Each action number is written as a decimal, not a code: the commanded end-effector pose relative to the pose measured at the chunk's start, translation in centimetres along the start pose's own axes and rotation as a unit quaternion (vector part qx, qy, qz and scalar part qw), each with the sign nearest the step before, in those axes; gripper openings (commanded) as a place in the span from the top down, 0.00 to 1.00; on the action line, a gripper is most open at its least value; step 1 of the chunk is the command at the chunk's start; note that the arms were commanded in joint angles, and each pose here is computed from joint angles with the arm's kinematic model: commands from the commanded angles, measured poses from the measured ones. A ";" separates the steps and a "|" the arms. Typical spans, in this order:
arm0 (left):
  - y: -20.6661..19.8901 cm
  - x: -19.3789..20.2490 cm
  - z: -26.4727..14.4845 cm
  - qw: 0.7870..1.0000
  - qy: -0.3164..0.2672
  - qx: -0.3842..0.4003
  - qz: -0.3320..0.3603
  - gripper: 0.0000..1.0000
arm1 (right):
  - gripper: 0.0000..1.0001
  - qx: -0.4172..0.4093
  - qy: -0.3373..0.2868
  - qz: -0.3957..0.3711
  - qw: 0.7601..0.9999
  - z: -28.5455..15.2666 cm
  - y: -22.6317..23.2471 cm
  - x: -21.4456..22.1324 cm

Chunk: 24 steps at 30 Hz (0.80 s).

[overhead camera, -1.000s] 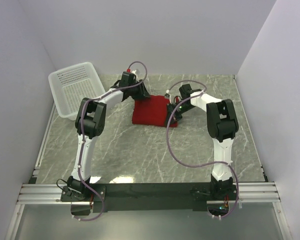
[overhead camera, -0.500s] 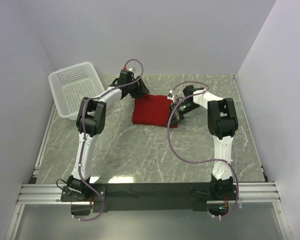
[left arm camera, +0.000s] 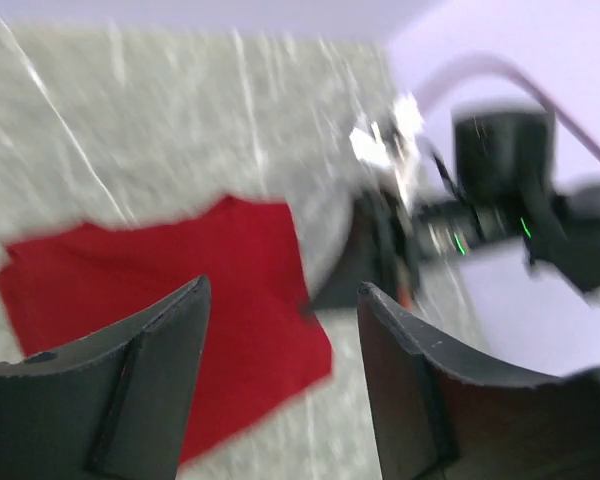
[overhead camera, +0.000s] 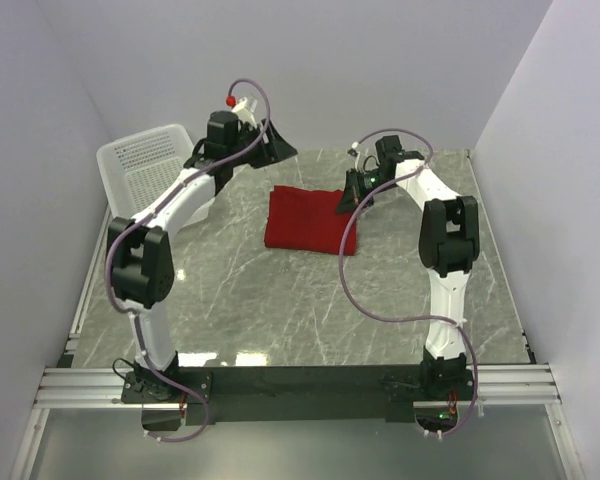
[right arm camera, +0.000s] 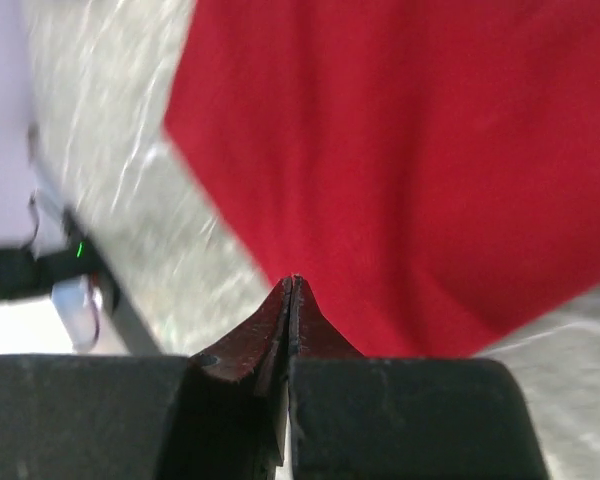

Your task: Fold and stack the t-shirts

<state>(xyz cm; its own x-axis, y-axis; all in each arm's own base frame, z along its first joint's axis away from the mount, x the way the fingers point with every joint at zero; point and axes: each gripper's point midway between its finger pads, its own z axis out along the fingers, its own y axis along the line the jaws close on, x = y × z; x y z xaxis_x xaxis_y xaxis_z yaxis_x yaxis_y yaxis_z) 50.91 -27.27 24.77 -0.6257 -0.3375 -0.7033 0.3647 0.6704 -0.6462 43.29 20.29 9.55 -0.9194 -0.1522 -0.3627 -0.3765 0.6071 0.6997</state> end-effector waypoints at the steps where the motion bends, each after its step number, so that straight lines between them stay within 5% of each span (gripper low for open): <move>1: 0.8 6.4 -0.6 0.996 0.078 0.031 -0.043 0.35 | 1.00 0.069 -0.048 0.052 0.995 0.5 -2.9 -3.3; 6: 1.7 12.2 0.0 0.987 0.142 0.052 -0.059 0.36 | 1.00 0.093 -0.066 0.056 0.992 1.4 -4.8 -4.9; 14: 6.8 19.4 0.3 0.972 0.219 -0.025 -0.076 0.38 | 0.99 0.218 -0.110 0.066 0.967 -0.3 -9.2 -7.1; 24: 8.6 20.5 -0.8 0.970 0.232 -0.061 -0.046 0.37 | 0.96 0.274 -0.116 0.075 0.952 -1.8 -11.8 -7.0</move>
<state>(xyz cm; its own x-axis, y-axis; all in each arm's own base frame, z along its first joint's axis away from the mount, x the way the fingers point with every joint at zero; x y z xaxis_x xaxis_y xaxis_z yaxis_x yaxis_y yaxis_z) 41.01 -28.95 5.01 -0.9152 -0.1128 -0.3868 0.2057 0.6946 -0.6893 52.28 14.20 3.57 -0.9138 0.0898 -0.3962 -0.0771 0.9192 0.3861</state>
